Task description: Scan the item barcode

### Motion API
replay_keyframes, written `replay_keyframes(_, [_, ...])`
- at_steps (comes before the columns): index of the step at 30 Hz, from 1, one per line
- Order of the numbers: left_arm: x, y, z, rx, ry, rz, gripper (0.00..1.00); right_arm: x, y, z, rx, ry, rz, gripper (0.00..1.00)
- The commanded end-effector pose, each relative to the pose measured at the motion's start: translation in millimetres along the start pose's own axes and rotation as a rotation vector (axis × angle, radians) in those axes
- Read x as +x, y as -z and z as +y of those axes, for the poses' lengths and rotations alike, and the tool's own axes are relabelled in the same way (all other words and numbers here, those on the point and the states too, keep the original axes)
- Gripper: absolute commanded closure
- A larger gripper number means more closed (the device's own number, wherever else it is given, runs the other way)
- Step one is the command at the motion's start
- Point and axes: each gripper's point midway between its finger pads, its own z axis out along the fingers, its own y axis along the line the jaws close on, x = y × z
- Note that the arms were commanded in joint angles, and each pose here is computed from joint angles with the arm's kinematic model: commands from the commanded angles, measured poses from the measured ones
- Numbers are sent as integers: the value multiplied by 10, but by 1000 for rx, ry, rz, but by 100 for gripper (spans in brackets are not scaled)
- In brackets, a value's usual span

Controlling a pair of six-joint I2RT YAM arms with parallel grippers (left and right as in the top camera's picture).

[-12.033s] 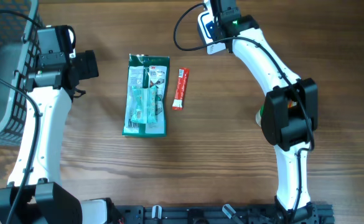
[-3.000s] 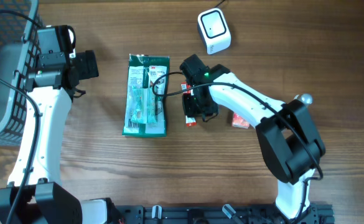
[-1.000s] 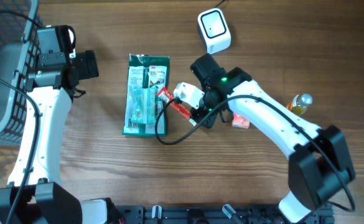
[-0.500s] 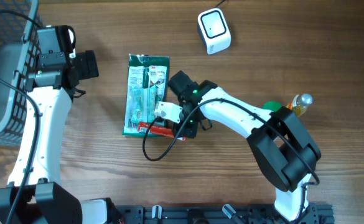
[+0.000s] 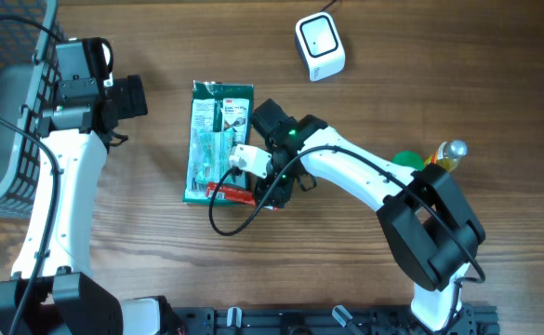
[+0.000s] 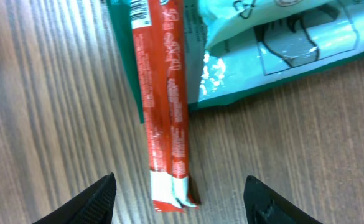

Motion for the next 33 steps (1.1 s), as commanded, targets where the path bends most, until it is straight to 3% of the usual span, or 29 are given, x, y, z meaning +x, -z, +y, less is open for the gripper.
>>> replay_keyframes(1, [-17,9,7,-2,-6,-6,0,125,-32,-21,25,-17,29,37])
replay_keyframes(8, [-17,9,7,-2,-6,-6,0,178,-59,-123,75,-71,44,51])
replay_keyframes(14, [-17,9,7,-2,-6,-6,0,169,-164,-17,-4,-106,30,59])
replay_keyframes(33, [-17,9,7,-2,-6,-6,0,192,-163,-11,-4,-144,40,54])
